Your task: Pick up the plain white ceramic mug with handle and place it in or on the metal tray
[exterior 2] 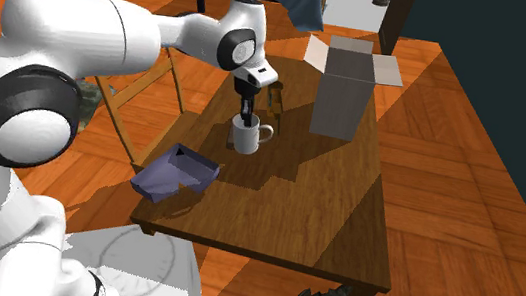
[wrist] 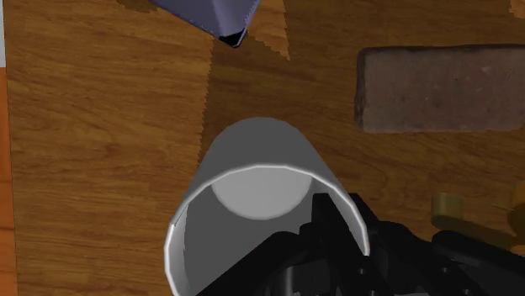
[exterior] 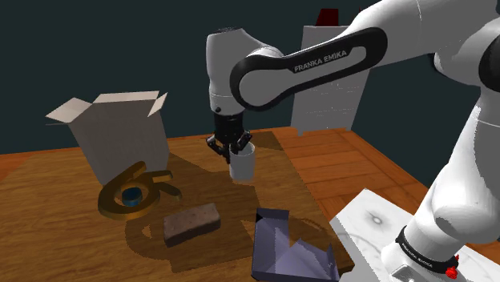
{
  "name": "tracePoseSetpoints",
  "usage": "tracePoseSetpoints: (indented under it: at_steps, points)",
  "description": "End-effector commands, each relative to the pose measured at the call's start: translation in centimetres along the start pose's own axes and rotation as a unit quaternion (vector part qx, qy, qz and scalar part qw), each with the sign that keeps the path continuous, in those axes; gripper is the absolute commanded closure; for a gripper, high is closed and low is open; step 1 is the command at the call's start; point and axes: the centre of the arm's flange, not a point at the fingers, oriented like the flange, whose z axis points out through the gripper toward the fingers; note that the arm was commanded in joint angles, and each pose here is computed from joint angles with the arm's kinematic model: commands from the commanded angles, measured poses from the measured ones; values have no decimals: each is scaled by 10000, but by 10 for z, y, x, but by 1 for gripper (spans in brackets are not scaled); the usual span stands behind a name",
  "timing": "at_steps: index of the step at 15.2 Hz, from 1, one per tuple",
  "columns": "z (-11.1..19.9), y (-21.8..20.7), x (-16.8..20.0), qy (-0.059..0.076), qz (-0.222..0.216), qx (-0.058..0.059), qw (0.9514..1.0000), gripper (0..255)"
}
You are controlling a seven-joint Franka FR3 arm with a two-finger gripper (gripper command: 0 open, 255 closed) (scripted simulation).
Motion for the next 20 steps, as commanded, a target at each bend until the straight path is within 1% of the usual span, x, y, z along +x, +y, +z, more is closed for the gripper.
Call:
tracePoseSetpoints:
  at_steps: [1, 14, 15, 20]
  points:
    - [1, 9, -26, 0, 7, -2, 10000, 255]
    - [-22, 72, -183, 0, 7, -2, 10000, 255]
    - [-23, 75, -189, 0, 7, -2, 10000, 255]
    - [4, 75, -190, 0, 7, -2, 10000, 255]
